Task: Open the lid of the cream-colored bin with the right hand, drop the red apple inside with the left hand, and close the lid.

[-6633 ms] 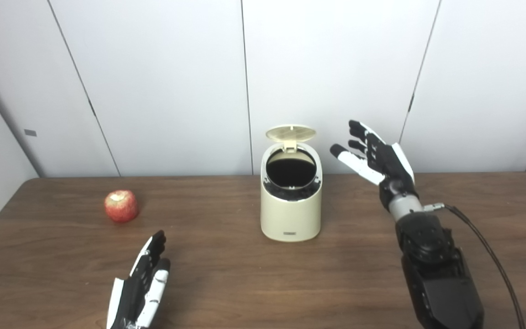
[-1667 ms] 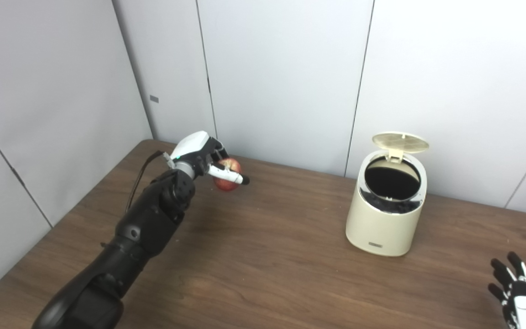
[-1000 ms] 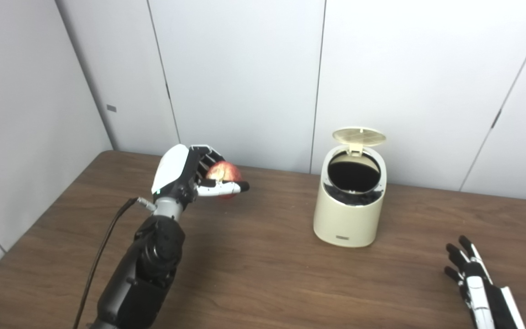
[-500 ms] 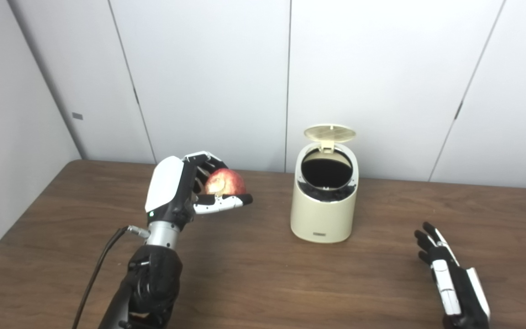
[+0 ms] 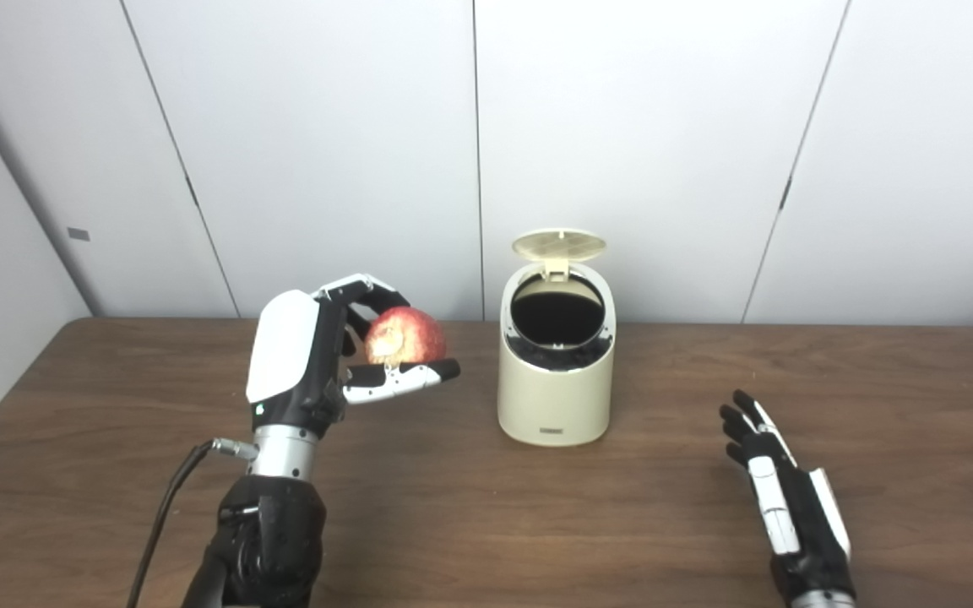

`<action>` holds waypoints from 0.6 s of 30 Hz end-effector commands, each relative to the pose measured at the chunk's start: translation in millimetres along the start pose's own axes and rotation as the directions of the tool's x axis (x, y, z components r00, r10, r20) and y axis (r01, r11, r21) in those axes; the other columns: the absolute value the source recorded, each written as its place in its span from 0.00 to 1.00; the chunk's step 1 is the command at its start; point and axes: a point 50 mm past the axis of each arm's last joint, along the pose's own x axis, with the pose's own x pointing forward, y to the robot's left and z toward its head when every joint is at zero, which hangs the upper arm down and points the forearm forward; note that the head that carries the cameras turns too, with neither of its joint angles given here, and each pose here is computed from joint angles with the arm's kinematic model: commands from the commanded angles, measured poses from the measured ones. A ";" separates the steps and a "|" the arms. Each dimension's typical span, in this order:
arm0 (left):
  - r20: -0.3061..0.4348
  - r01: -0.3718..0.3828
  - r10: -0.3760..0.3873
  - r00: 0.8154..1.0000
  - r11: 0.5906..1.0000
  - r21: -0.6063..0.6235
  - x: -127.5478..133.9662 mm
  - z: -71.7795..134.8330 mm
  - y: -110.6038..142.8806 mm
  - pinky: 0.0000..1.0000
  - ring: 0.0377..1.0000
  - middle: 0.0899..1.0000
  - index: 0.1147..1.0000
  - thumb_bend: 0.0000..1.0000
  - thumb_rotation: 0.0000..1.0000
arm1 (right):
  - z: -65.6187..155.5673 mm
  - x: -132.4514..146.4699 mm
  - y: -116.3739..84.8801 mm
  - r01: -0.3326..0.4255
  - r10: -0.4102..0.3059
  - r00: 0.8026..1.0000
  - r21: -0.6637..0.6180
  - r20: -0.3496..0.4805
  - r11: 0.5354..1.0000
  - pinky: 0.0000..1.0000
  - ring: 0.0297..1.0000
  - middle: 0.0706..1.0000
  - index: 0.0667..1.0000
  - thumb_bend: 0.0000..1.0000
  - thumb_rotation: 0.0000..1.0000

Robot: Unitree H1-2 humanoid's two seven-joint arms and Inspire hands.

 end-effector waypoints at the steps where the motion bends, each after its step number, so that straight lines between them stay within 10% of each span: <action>1: 0.099 -0.051 0.053 0.994 0.998 -0.021 20.8 18.2 8.1 0.32 0.41 0.51 0.42 0.47 0.00 | 21.1 9.7 4.5 0.007 -0.009 0.996 0.017 0.088 1.000 0.91 0.91 0.89 0.92 0.59 1.00; 18: 0.152 -0.045 0.063 0.986 0.992 -0.120 57.7 50.4 -31.6 0.36 0.40 0.51 0.42 0.47 0.00 | 23.2 13.3 8.6 0.012 -0.015 0.995 0.030 0.094 0.999 0.91 0.92 0.90 0.93 0.60 1.00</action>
